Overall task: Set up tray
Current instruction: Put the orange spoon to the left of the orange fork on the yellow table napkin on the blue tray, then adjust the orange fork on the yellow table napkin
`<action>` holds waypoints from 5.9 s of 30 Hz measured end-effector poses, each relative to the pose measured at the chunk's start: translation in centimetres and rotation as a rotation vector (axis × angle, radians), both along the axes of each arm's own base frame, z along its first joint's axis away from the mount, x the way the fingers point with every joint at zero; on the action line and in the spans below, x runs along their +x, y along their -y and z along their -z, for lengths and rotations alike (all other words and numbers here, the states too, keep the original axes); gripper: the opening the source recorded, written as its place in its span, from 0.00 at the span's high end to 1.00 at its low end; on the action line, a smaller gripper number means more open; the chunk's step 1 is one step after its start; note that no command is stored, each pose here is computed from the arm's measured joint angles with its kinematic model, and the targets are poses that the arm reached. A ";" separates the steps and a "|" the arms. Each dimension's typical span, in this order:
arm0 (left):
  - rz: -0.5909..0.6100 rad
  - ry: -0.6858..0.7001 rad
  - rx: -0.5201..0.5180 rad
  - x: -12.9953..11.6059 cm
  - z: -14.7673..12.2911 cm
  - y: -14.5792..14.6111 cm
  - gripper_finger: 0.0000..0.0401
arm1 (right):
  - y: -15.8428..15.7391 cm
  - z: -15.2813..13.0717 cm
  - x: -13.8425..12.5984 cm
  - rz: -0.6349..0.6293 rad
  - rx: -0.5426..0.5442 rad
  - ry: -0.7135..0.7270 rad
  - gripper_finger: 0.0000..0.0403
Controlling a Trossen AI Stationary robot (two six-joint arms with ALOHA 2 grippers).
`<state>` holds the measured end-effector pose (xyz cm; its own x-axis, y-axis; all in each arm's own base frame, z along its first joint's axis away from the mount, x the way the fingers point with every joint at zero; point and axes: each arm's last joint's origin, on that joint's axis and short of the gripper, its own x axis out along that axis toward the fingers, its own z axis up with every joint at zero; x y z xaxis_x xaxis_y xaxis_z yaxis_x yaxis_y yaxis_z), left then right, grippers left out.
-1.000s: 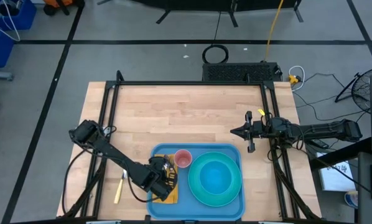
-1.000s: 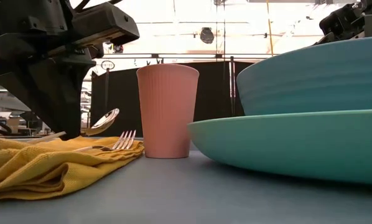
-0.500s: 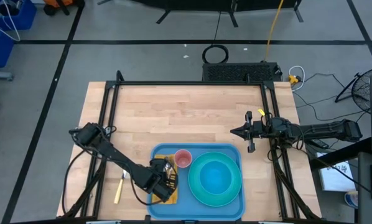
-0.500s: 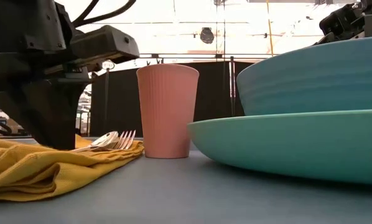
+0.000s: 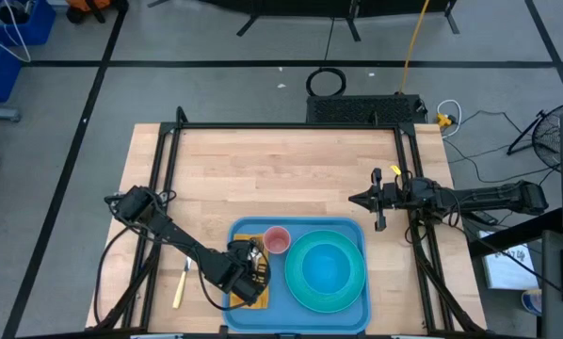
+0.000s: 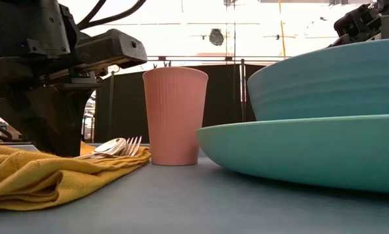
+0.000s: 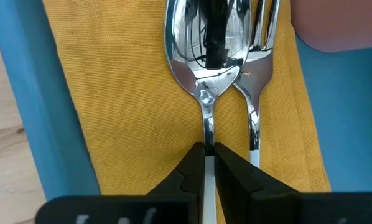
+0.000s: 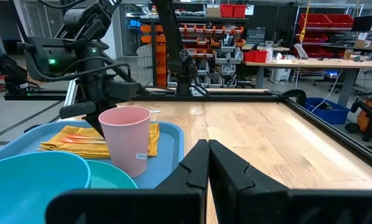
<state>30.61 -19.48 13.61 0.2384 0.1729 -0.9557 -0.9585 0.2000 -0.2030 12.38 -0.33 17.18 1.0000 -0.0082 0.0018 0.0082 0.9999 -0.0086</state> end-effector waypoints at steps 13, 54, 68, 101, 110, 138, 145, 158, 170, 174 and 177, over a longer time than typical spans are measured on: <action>0.036 0.027 0.017 -0.6 -1.8 -0.2 0.91 | 0.0 0.0 0.0 0.000 0.000 0.000 1.00; 0.554 -0.015 0.271 2.5 -1.9 -4.1 0.99 | 0.0 -0.1 0.0 0.000 -0.004 0.006 1.00; 0.513 -0.061 0.272 1.7 -0.5 -5.1 0.98 | 0.0 -0.1 0.0 0.001 -0.011 0.007 1.00; 0.450 -0.052 0.071 -1.7 -3.0 2.4 0.99 | 0.0 -0.2 0.0 0.001 -0.012 0.019 1.00; 0.408 -0.095 0.095 -2.7 -2.5 3.0 0.99 | 0.0 -0.3 0.0 0.001 -0.005 0.030 1.00; 0.465 -0.061 0.018 -1.7 -1.4 4.2 0.98 | 0.0 -0.2 0.0 0.001 -0.007 0.024 1.00; 0.472 -0.084 0.058 -1.5 -2.1 3.1 0.99 | 0.0 -0.2 0.0 0.001 -0.007 0.024 1.00; 0.531 -0.057 0.062 1.2 -3.0 -0.5 0.71 | 0.0 -0.2 0.0 0.001 -0.007 0.025 1.00; 0.566 -0.080 0.063 2.1 -3.0 -2.1 0.60 | 0.0 -0.2 0.0 0.001 -0.012 0.024 1.00; 0.562 -0.089 0.058 1.7 -2.7 -1.9 0.65 | 0.0 -0.2 0.0 0.001 -0.012 0.024 1.00; 0.555 -0.086 0.067 1.5 -2.5 -1.8 0.68 | 0.0 -0.2 0.0 0.001 -0.012 0.024 1.00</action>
